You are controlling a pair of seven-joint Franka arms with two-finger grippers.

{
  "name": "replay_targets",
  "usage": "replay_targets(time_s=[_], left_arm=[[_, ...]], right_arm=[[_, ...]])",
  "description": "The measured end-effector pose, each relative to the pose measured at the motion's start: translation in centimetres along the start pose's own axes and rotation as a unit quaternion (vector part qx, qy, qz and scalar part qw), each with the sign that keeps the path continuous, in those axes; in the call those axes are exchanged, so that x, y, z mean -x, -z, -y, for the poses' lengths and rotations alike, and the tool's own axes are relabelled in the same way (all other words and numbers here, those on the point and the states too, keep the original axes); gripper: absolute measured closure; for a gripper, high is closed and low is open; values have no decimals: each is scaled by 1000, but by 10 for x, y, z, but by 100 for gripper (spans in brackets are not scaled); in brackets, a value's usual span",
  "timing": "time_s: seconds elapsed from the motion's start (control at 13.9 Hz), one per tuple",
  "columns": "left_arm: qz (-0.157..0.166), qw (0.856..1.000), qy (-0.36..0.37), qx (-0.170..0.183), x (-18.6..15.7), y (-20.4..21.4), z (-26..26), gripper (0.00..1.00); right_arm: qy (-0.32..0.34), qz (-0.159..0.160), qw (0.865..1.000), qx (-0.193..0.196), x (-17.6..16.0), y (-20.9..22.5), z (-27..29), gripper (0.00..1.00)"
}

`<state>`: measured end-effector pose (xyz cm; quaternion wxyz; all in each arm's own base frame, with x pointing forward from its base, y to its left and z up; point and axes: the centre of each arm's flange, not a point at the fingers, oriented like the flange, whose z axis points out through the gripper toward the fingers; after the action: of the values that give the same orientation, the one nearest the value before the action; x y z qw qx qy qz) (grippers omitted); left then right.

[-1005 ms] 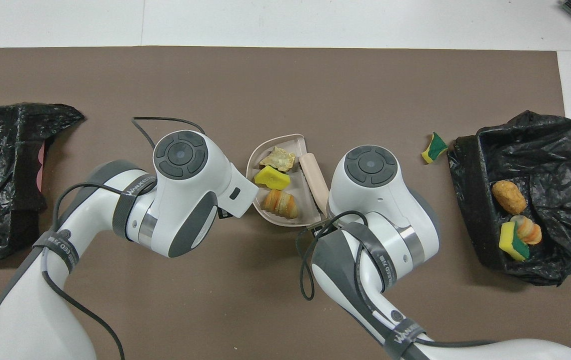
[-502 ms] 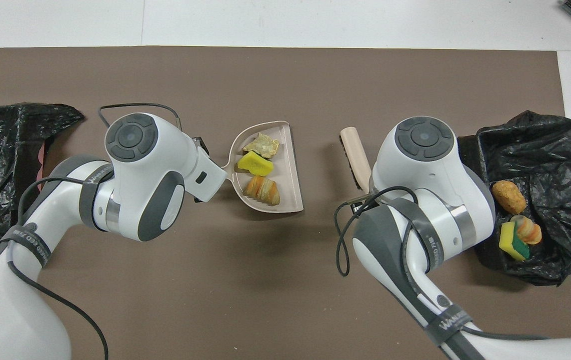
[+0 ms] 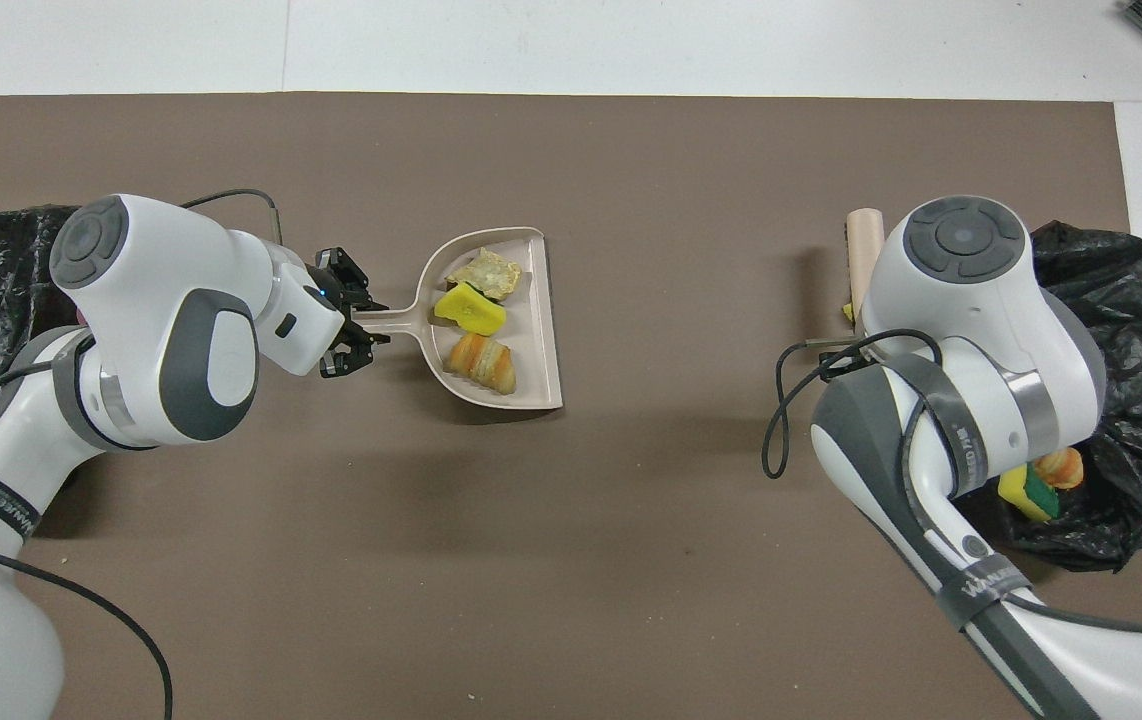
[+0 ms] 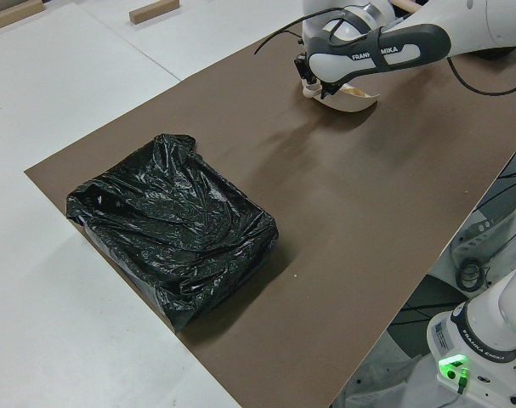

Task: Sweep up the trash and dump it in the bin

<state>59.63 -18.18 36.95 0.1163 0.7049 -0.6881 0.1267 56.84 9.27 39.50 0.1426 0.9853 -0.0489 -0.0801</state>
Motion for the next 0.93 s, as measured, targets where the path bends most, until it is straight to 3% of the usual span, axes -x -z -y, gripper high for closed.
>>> replay_targets(time_s=[0.29, 0.65, 0.93], left_arm=[[5, 1000, -8, 4, -2, -4, -3, 67], [101, 995, -16, -13, 7, -5, -2, 67], [118, 993, -16, -13, 13, -6, -2, 67]], right_arm=[[-43, -1, 999, 33, -9, -20, -6, 74], [-44, 17, 997, 53, -12, -48, -15, 74], [-32, 28, 997, 60, -14, -68, -4, 74]])
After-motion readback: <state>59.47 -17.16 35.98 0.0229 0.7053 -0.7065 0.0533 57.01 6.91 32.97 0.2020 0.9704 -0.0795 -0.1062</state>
